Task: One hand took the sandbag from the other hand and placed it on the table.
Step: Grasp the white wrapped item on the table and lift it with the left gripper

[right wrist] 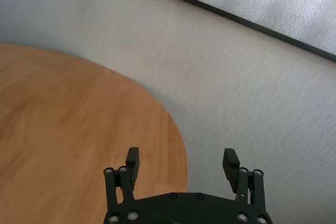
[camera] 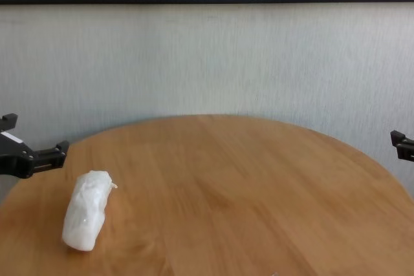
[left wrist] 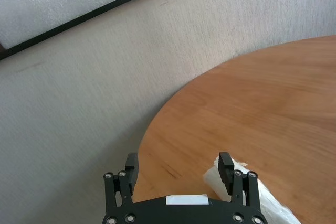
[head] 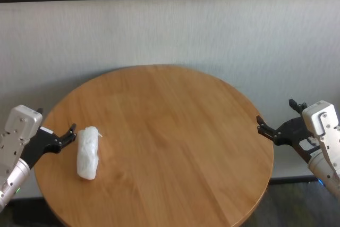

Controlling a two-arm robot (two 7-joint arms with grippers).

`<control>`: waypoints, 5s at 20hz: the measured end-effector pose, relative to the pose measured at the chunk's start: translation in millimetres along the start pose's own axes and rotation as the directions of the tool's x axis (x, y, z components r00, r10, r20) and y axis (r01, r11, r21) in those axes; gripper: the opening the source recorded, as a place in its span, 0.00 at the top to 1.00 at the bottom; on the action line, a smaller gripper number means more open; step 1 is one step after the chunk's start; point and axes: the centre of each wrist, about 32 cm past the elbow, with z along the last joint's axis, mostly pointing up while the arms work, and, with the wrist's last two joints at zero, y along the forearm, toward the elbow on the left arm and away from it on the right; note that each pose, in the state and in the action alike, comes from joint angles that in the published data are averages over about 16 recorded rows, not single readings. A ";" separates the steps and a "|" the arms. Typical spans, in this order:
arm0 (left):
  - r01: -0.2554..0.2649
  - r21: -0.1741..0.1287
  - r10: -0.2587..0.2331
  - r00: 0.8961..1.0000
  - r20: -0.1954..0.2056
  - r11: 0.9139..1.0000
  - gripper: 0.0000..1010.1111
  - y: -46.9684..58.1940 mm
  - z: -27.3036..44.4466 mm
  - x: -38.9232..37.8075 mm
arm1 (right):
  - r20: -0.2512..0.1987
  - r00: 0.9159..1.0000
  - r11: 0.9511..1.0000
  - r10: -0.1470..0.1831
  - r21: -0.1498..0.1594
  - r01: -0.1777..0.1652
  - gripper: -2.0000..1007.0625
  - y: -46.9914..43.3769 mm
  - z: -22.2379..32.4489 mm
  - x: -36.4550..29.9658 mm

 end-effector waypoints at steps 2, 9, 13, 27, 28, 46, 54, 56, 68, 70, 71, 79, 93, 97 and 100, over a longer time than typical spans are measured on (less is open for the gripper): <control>0.000 0.000 0.000 1.000 0.000 1.000 0.01 0.0 0.0 0.0 | 0.000 1.000 1.000 0.000 0.000 0.000 0.01 0.0 0.0 0.0; 0.000 0.000 0.000 1.000 0.000 1.000 0.01 0.0 0.0 0.0 | 0.000 1.000 1.000 0.000 0.000 0.000 0.01 0.0 0.0 0.0; 0.000 0.000 0.000 1.000 0.000 1.000 0.01 0.0 0.0 0.0 | 0.000 1.000 1.000 0.000 0.000 0.000 0.01 0.0 0.0 0.0; -0.003 0.012 0.003 1.000 -0.006 1.000 0.01 -0.5 4.8 0.6 | 0.000 1.000 1.000 0.000 0.000 0.000 0.01 0.0 0.0 0.0; -0.004 0.017 0.004 1.000 -0.010 1.000 0.01 -0.6 6.9 0.8 | 0.000 1.000 1.000 0.000 0.000 0.000 0.01 0.0 0.0 0.0; 0.075 0.319 0.009 0.967 -0.255 0.945 0.01 -1.0 79.2 -12.5 | 0.000 1.000 1.000 0.000 0.000 0.000 0.01 0.0 0.0 0.0; 0.105 0.389 0.010 0.959 -0.283 0.915 0.01 -4.5 98.4 -33.1 | 0.000 1.000 1.000 0.000 0.000 0.000 0.01 0.0 0.0 0.0; 0.106 0.402 0.012 0.960 -0.281 0.909 0.01 -5.6 99.4 -37.5 | 0.000 1.000 1.000 0.000 0.000 0.000 0.01 0.0 0.0 0.0; 0.087 0.476 0.049 0.963 -0.266 0.875 0.01 -12.6 91.6 -48.4 | 0.000 1.000 1.000 0.000 0.000 0.000 0.01 0.0 0.0 0.0; 0.085 0.485 0.055 0.962 -0.267 0.871 0.01 -14.1 90.6 -48.9 | 0.000 1.000 1.000 0.000 0.000 0.000 0.01 0.0 0.0 0.0; 0.085 0.488 0.056 0.962 -0.267 0.869 0.01 -15.0 90.3 -49.2 | 0.000 1.000 1.000 0.000 0.000 0.000 0.01 0.0 0.0 0.0; 0.091 0.504 0.059 0.960 -0.273 0.859 0.01 -23.9 88.0 -52.2 | 0.000 1.000 1.000 0.000 0.000 0.000 0.01 0.0 0.0 0.0; 0.089 0.539 0.072 0.960 -0.269 0.837 0.01 -44.1 76.7 -51.9 | 0.000 1.000 1.000 0.000 0.000 0.000 0.01 0.0 0.0 0.0; 0.092 0.548 0.073 0.960 -0.271 0.832 0.01 -47.9 74.2 -50.6 | 0.000 1.000 1.000 0.000 0.000 0.000 0.01 0.0 0.0 0.0; 0.094 0.553 0.074 0.959 -0.274 0.828 0.01 -49.9 73.0 -49.7 | 0.000 1.000 1.000 0.000 0.000 0.000 0.01 0.0 0.0 0.0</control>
